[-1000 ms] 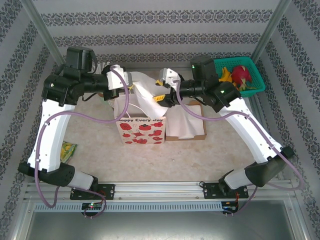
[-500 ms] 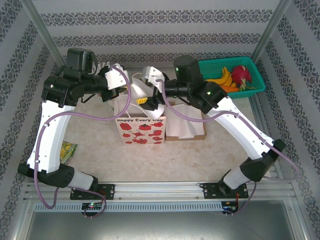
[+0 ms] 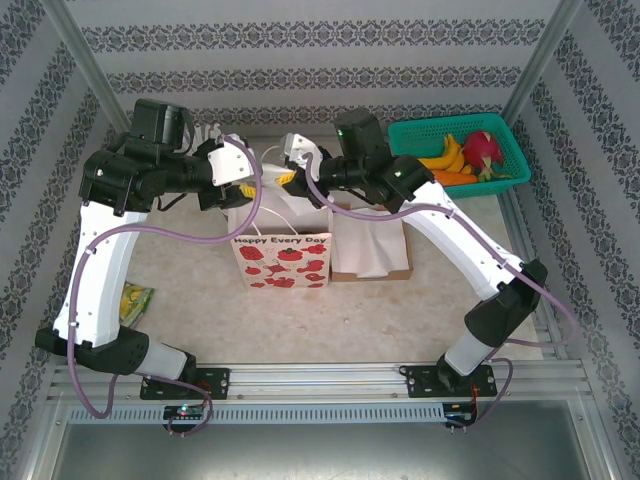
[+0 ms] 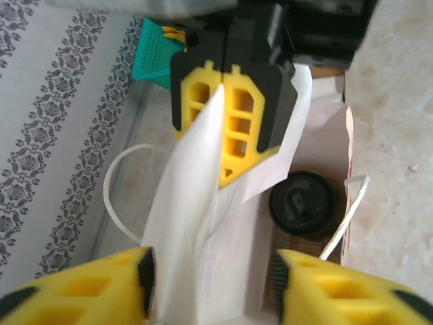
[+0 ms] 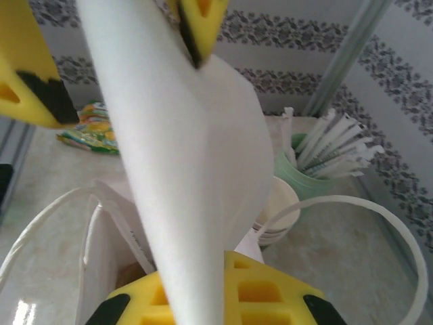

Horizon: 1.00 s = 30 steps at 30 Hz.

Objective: Pack the takeout coffee

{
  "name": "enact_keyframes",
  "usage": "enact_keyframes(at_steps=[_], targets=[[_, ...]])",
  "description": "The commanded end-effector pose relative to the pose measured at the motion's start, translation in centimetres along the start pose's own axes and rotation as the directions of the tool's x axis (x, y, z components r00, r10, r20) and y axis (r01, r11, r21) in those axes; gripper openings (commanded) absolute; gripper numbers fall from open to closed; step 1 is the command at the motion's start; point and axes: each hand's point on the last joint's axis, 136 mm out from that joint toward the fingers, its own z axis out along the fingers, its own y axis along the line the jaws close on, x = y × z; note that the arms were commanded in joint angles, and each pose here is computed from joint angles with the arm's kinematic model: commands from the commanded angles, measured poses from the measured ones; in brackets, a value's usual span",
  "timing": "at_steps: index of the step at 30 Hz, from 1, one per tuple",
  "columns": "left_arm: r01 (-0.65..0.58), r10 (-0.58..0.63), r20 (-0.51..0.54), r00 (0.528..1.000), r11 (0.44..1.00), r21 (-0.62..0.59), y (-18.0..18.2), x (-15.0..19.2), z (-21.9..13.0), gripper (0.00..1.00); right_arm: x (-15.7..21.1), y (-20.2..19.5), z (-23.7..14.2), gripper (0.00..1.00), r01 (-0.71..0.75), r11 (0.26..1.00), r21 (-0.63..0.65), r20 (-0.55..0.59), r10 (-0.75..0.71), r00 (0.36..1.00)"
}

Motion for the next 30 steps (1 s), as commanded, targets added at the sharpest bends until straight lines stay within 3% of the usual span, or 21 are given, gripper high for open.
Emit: enact_keyframes(at_steps=[1, 6, 11, 12, 18, 26, 30], targets=[[-0.004, 0.003, 0.013, 1.0, 1.0, 0.025, -0.5, -0.1, -0.6, 0.62, -2.3, 1.6, -1.7, 0.0, 0.05, 0.992, -0.113, 0.103, -0.038, 0.994], [0.024, -0.025, 0.06, 0.998, 1.0, 0.014, 0.5, -0.2, -0.8, 0.62, -2.2, 2.4, -2.1, 0.0, 0.086, 0.985, -0.148, 0.135, -0.066, 0.989], [0.028, -0.036, 0.126, 0.991, 0.997, 0.066, -0.2, -0.8, -0.8, 0.34, -2.2, 2.3, -1.7, 0.0, 0.093, 0.985, -0.143, 0.148, -0.071, 0.986], [0.032, -0.041, 0.124, 0.991, 0.997, 0.07, -0.2, -0.7, -0.6, 0.26, -2.4, 2.4, -1.5, 0.0, 0.096, 0.984, -0.15, 0.16, -0.072, 0.985], [0.053, -0.055, 0.075, 0.996, 0.998, 0.031, 0.2, 0.3, -0.7, 0.0, -2.5, 2.0, 0.0, 0.0, 0.089, 0.989, -0.117, 0.187, -0.066, 0.98], [0.134, -0.142, -0.104, 0.984, 0.987, -0.087, 1.5, 3.8, -0.7, 0.0, -0.3, 1.8, 3.0, 0.03, 0.04, 0.992, -0.121, 0.128, -0.024, 0.991], [0.144, -0.163, -0.179, 0.97, 0.983, -0.114, 1.6, 5.3, -0.9, 0.0, 0.4, 2.3, 4.3, 0.14, 0.021, 0.99, -0.14, 0.113, -0.005, 0.994]])
